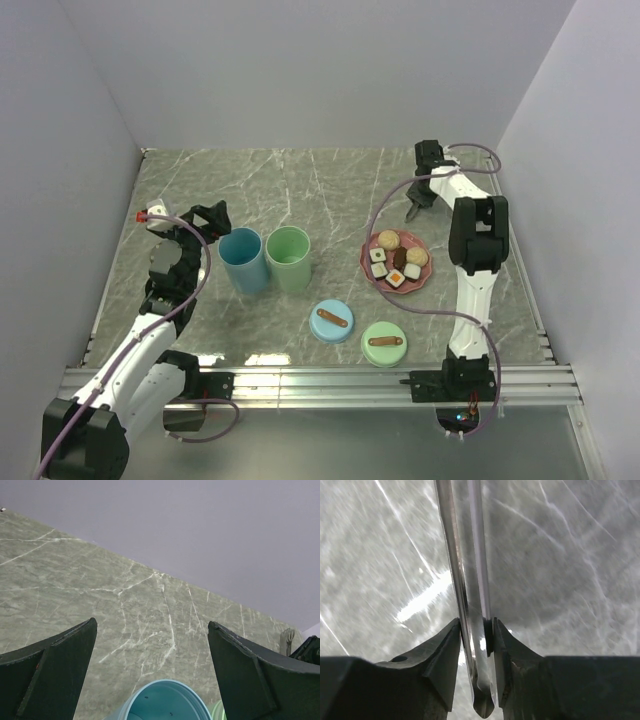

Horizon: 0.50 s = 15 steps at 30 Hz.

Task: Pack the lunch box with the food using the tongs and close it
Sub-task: Grab the clamp with the right arm

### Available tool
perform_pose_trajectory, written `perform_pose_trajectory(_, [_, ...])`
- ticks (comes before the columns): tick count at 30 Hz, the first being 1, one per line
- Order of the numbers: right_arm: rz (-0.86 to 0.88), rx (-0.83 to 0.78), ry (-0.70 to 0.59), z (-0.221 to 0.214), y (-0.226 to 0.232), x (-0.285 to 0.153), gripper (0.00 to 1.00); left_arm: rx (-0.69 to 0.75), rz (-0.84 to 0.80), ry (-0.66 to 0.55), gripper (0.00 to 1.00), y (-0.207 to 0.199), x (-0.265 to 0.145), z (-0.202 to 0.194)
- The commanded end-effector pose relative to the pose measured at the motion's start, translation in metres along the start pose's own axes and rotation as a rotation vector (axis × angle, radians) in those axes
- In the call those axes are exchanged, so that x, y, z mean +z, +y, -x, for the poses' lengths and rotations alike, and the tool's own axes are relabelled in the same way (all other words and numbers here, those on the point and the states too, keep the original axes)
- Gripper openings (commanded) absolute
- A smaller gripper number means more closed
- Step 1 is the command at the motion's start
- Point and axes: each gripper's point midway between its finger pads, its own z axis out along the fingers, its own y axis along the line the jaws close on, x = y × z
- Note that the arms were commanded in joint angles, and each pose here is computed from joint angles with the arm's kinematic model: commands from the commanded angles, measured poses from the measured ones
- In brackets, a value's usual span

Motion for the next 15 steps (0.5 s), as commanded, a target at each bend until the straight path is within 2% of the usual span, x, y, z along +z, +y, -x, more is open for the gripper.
perform_pose_trajectory(1, [0.038, -0.01, -0.058, 0.011, 0.0, -0.022, 0.38, -0.015, -0.024, -0.034, 0.99, -0.005, 0.0, 0.01])
perform_pose_trajectory(10, [0.056, -0.085, -0.127, -0.001, -0.002, -0.065, 0.41, -0.014, -0.031, -0.017, 1.0, -0.007, 0.004, 0.005])
perform_pose_trajectory(15, [0.102, -0.096, -0.195, 0.002, -0.001, -0.104, 0.42, -0.013, -0.034, -0.02, 0.99, -0.007, 0.004, 0.005])
